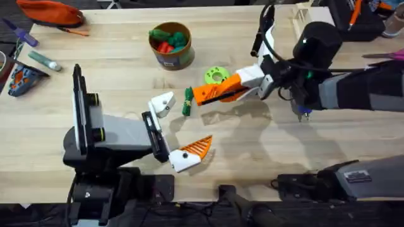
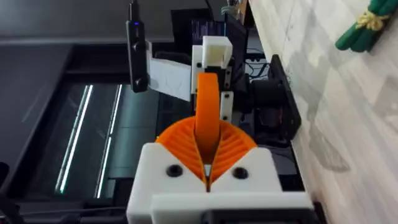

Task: Pick up the gripper from the table and insert it into the empty holder that is missing its gripper. Then pick up a screw, insert it into the mounting hole, and use the screwdriver to tighten it. Finally, clean up the table by picking up the vegetable and placing it into the bucket.

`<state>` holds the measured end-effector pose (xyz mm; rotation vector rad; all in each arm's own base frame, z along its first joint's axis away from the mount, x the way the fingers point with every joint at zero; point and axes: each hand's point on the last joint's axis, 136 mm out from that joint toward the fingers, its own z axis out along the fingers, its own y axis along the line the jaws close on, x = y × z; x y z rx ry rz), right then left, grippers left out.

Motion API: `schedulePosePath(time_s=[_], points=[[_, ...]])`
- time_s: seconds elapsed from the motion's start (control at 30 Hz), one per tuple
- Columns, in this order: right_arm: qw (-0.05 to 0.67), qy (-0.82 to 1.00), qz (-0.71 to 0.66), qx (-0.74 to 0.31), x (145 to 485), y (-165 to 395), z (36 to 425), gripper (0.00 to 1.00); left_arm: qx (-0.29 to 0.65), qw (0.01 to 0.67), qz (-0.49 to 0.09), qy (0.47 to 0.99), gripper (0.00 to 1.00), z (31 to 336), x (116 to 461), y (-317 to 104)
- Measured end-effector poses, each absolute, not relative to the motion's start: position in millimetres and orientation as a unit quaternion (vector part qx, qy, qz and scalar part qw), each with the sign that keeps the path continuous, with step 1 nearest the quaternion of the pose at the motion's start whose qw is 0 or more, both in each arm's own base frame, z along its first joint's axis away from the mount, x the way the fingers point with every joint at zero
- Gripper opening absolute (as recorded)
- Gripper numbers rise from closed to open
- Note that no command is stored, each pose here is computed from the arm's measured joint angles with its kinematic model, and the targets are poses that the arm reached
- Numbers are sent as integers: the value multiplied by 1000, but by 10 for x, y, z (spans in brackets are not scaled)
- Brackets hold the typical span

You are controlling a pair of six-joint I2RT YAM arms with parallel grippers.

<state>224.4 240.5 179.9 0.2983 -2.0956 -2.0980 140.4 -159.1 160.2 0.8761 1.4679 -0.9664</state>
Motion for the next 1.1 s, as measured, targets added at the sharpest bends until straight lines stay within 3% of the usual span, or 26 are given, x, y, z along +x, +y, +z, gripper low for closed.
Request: schedulePosePath(time_s=[0.27,0.6,1.1], points=[[100,-699,-699,112,2228,2534,1873,9,371,556,-409,621,986,1602,1404,-1591],[162,-703,-687,89,2158,2687,1552,9,371,556,-409,621,986,1602,1404,-1591],[101,-689,-698,163,2196,2764,1655,9,371,556,-409,621,985,1602,1404,-1591]])
